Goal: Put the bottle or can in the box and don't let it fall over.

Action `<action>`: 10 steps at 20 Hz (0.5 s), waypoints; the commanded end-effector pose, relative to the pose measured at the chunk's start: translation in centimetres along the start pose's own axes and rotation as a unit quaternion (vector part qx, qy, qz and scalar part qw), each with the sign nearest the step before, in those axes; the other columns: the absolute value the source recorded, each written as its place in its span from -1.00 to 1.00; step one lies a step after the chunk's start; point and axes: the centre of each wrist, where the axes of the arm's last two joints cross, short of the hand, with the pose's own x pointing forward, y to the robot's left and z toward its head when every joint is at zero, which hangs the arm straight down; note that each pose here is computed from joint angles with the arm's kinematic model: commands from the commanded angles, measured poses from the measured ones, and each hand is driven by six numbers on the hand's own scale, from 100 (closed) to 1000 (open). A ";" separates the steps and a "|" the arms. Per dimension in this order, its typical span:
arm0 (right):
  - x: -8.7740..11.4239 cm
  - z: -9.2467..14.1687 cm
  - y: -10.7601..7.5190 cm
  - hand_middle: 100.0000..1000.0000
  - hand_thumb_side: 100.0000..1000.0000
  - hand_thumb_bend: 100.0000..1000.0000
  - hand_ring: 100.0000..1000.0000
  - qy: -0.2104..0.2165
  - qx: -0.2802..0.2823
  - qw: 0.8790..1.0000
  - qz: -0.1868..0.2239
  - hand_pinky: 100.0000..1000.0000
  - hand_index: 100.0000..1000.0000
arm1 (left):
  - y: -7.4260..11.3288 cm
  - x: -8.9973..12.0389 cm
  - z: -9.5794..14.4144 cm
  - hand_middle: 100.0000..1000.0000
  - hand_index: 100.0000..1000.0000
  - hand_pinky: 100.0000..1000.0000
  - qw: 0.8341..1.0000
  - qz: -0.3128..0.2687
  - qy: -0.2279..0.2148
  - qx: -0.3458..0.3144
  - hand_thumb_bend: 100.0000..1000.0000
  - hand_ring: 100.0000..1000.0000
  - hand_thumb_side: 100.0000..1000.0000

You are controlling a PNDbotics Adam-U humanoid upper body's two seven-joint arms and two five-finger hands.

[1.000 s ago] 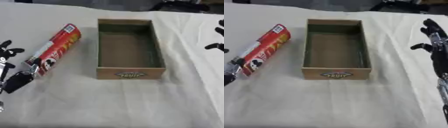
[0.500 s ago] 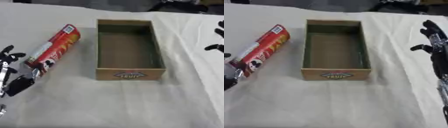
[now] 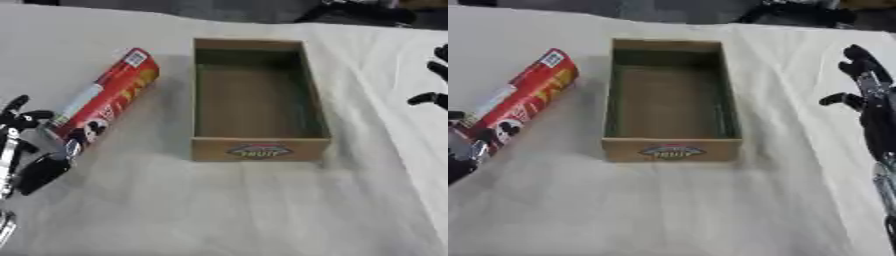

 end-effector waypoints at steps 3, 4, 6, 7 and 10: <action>0.6 -0.4 -0.5 1.00 0.93 -1.00 1.00 -0.009 0.003 1.000 0.014 0.06 0.99 | 0.4 0.4 -0.5 1.00 0.58 0.05 1.000 0.010 -0.015 0.014 -0.46 0.65 0.06; 0.6 -0.4 -0.5 1.00 0.93 -1.00 1.00 -0.009 0.003 1.000 0.014 0.06 0.99 | 0.4 0.4 -0.5 1.00 0.58 0.05 1.000 0.011 -0.016 0.015 -0.46 0.65 0.06; 0.6 -0.4 -0.5 1.00 0.94 -1.00 1.00 -0.009 0.004 1.000 0.015 0.06 0.99 | 0.3 0.4 -0.6 1.00 0.57 0.03 1.000 0.012 -0.018 0.017 -0.46 0.63 0.05; 0.5 -0.5 -0.5 1.00 0.94 -1.00 1.00 -0.009 0.004 1.000 0.015 0.06 0.99 | 0.3 0.4 -0.6 0.98 0.57 0.02 1.000 0.013 -0.018 0.017 -0.46 0.62 0.05; 0.6 -0.5 -0.5 1.00 0.95 -1.00 1.00 -0.009 0.005 1.000 0.016 0.06 0.99 | 0.2 0.4 -0.7 0.98 0.55 0.03 1.000 0.014 -0.019 0.017 -0.45 0.62 0.04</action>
